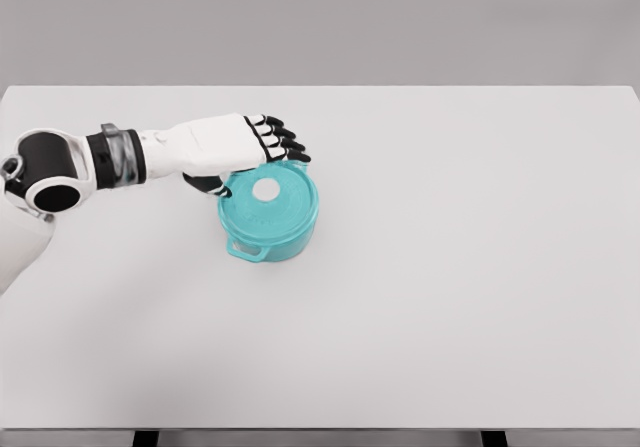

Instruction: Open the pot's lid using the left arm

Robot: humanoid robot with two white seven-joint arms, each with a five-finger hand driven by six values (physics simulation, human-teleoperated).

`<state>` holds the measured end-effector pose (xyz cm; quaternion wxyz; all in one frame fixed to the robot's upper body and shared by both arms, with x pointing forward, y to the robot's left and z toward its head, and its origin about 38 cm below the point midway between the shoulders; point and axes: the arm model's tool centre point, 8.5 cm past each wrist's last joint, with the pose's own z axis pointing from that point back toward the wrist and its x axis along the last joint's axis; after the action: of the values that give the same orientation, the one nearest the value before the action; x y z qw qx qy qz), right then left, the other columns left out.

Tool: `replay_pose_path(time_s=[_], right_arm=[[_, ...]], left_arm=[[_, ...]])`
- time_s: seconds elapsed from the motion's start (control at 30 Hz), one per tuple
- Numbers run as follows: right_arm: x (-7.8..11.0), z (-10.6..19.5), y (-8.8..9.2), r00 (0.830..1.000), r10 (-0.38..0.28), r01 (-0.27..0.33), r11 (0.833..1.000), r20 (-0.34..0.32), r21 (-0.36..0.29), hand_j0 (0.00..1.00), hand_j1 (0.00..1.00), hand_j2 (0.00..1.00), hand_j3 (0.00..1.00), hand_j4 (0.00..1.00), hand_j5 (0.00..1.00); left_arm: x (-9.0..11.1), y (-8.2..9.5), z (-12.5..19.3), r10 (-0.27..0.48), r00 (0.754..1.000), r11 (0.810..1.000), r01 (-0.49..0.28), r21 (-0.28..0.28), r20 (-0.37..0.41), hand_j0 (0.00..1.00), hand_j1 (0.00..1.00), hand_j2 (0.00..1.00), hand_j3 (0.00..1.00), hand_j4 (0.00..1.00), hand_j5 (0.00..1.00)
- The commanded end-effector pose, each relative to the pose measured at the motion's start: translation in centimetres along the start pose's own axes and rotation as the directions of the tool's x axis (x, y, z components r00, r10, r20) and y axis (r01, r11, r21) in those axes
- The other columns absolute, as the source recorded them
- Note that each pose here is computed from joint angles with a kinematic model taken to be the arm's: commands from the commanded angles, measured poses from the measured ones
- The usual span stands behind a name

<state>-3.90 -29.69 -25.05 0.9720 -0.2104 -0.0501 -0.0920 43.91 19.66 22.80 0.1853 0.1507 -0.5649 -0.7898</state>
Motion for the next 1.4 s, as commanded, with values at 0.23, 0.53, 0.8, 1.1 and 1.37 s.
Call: replay_pose_path(time_s=[0.23, 0.53, 0.8, 1.1, 1.37], right_arm=[[0.0, 0.0, 0.0, 1.000, -0.001, 0.001, 1.000, 0.000, 0.000, 1.00, 1.00, 1.00, 1.00, 1.00, 1.00], [0.0, 0.0, 0.0, 1.000, -0.003, 0.003, 1.000, 0.001, -0.001, 1.00, 1.00, 1.00, 1.00, 1.00, 1.00], [0.0, 0.0, 0.0, 1.000, -0.001, 0.001, 1.000, 0.001, 0.000, 1.00, 1.00, 1.00, 1.00, 1.00, 1.00], [0.0, 0.0, 0.0, 1.000, -0.001, 0.001, 1.000, 0.000, 0.000, 1.00, 1.00, 1.00, 1.00, 1.00, 1.00], [0.0, 0.0, 0.0, 1.000, 0.001, -0.001, 1.000, 0.000, 0.000, 1.00, 1.00, 1.00, 1.00, 1.00, 1.00]], left_arm=[[-0.4, 1.3, 0.1, -0.006, 1.000, 1.000, 0.006, 0.023, -0.001, 1.00, 1.00, 1.00, 1.00, 1.00, 1.00], [1.0, 1.4, 0.8, 0.002, 0.998, 1.000, -0.003, 0.026, 0.058, 1.00, 1.00, 1.00, 1.00, 1.00, 1.00], [1.8, 0.5, 1.3, 0.008, 0.997, 1.000, -0.009, 0.011, 0.075, 1.00, 1.00, 1.00, 1.00, 1.00, 1.00], [1.8, 0.0, 1.3, 0.016, 0.997, 1.000, -0.017, 0.004, 0.073, 1.00, 1.00, 1.00, 1.00, 1.00, 1.00], [1.8, -0.1, 1.2, 0.015, 0.997, 1.000, -0.015, 0.000, 0.072, 1.00, 1.00, 1.00, 1.00, 1.00, 1.00]])
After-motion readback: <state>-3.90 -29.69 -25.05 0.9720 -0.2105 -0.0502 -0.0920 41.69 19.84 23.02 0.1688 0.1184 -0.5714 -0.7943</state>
